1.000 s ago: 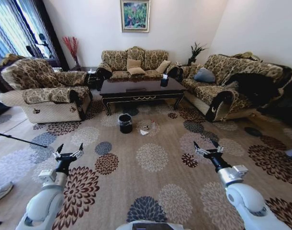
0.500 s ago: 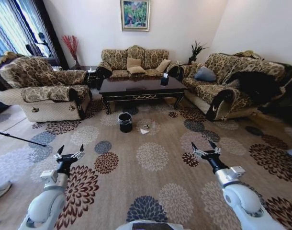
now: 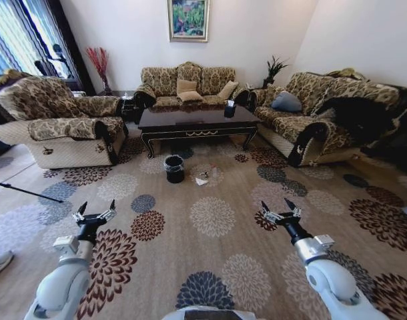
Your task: Move to the front of the table and pick up the trash from the floor, then place it into the trash bin.
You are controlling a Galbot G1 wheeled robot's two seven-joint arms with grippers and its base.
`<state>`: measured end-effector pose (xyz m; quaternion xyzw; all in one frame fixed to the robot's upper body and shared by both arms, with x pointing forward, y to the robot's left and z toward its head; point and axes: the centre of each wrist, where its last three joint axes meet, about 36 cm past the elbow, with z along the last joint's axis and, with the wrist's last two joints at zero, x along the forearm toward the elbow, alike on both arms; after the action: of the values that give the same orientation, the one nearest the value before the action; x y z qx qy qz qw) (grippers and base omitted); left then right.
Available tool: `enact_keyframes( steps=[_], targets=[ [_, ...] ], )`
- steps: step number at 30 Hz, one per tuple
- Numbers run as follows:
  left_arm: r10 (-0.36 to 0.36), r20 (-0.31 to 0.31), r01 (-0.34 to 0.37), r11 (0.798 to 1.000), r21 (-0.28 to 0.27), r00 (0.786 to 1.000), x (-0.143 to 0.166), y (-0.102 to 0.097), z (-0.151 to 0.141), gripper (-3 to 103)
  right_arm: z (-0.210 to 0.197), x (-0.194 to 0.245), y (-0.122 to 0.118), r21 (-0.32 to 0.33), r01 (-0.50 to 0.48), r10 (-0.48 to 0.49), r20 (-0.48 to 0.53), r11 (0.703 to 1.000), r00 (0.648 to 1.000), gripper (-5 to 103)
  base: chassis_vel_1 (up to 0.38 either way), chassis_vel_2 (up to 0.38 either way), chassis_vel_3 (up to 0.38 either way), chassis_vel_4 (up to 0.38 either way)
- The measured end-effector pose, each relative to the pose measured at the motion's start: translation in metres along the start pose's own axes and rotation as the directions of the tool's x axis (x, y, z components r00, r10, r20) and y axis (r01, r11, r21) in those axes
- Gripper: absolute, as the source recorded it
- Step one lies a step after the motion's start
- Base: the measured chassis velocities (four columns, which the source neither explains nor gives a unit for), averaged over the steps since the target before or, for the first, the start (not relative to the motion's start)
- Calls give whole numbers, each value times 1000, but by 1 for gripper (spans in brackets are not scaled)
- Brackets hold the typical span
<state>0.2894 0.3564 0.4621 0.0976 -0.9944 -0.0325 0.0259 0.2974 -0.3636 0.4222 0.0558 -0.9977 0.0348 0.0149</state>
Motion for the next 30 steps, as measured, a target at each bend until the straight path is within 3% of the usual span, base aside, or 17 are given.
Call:
enact_keyframes(
  steps=[17, 21, 25, 27, 30],
  targets=[
    [12, -23, -12, 1000, 0, 1000, -1, -1, 6, 100, 13, 6, 5, -3, 3, -3, -38, 1000, 999, 100, 0, 0, 0, 0],
    [5, -44, -6, 1000, -29, 999, 4, -1, 8, 100, 17, 5, 9, -14, 5, -6, -43, 1000, 999, 100, 0, 0, 0, 0],
    [7, -29, -9, 998, -61, 1000, 16, -2, -12, 100, 14, 9, 8, -21, -1, 0, -51, 1000, 999, 100, 0, 0, 0, 0],
    [8, -26, -10, 998, -61, 1000, 19, -3, -18, 100, 13, 10, 7, -25, -4, 2, -52, 1000, 999, 100, 0, 0, 0, 0],
    [1, -33, -1, 1000, -1, 999, 28, -9, -33, 100, 6, 17, 4, -40, -32, 30, -57, 999, 998, 100, 0, 0, 0, 0]
  ],
)
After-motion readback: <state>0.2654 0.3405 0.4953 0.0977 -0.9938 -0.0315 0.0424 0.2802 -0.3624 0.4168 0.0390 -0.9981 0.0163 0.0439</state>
